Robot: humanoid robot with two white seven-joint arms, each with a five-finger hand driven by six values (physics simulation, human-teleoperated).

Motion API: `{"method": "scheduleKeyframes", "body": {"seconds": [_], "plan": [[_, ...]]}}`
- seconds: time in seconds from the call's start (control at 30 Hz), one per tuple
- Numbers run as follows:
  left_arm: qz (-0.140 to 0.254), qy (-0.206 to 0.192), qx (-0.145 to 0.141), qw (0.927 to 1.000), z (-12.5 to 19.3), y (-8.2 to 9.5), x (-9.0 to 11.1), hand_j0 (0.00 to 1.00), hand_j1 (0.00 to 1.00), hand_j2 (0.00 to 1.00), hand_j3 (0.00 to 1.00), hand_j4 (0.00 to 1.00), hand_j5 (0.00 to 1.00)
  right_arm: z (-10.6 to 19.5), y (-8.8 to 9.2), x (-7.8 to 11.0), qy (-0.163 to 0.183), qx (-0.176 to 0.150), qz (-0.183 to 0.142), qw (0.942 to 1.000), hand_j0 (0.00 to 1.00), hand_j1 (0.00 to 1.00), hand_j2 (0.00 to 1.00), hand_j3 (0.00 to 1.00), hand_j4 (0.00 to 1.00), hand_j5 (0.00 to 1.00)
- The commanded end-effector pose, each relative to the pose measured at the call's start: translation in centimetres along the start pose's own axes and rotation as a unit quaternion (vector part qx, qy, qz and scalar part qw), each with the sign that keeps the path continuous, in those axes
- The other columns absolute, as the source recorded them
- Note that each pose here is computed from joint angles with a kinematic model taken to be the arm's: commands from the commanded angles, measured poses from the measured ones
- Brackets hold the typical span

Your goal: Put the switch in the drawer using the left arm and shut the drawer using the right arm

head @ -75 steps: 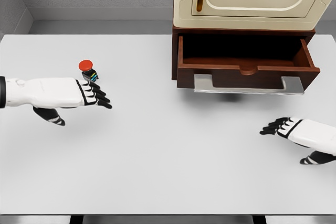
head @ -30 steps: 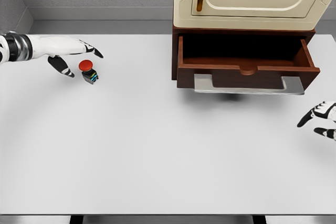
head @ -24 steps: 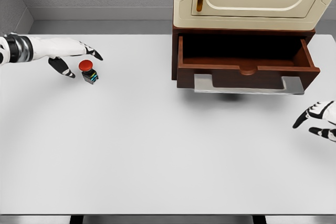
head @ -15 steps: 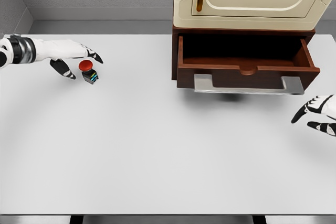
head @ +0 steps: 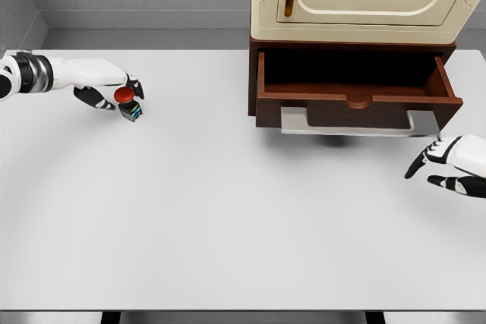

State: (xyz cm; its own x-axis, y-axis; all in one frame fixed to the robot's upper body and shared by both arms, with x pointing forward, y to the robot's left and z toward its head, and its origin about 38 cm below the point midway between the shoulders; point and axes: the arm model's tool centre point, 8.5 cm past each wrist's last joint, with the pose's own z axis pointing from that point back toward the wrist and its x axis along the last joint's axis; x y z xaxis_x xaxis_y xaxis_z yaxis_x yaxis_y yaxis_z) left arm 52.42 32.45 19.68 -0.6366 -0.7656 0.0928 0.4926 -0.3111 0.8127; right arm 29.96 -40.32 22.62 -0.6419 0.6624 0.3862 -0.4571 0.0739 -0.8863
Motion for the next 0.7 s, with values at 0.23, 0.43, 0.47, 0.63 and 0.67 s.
{"method": "scheduleKeyframes", "body": {"seconds": [0.23, 0.43, 0.47, 0.63, 0.67], "plan": [[-0.002, -0.009, 0.001, 1.0, -0.6, 0.1, 0.7, 0.6, 0.6, 0.6, 0.6, 0.6, 0.6, 0.3, 0.0, -0.1, 0.004, 0.012, -0.001, 0.9999, 0.56, 0.56, 0.56, 0.56, 0.56, 0.56], [-0.007, -0.014, -0.002, 0.9999, -0.9, 0.1, 1.1, 0.51, 0.51, 0.51, 0.51, 0.51, 0.51, 0.4, 0.5, -0.1, 0.006, 0.018, -0.007, 0.9998, 0.56, 0.56, 0.56, 0.56, 0.56, 0.56], [-0.007, -0.013, -0.003, 0.9999, -0.9, 0.1, 1.1, 0.48, 0.48, 0.48, 0.48, 0.48, 0.48, 0.4, 0.8, -0.1, 0.006, 0.02, -0.009, 0.9997, 0.56, 0.56, 0.56, 0.56, 0.56, 0.56], [-0.011, -0.01, 0.001, 0.9999, -0.5, 0.5, 0.8, 0.43, 0.43, 0.43, 0.43, 0.43, 0.43, 0.5, 0.9, -0.1, 0.006, 0.02, -0.011, 0.9997, 0.56, 0.56, 0.56, 0.56, 0.56, 0.56], [-0.016, -0.015, 0.003, 0.9997, -0.6, 0.7, 1.3, 0.4, 0.4, 0.4, 0.4, 0.4, 0.4, 0.5, 0.9, -0.1, 0.006, 0.02, -0.012, 0.9997, 0.57, 0.57, 0.57, 0.57, 0.57, 0.57]]}}
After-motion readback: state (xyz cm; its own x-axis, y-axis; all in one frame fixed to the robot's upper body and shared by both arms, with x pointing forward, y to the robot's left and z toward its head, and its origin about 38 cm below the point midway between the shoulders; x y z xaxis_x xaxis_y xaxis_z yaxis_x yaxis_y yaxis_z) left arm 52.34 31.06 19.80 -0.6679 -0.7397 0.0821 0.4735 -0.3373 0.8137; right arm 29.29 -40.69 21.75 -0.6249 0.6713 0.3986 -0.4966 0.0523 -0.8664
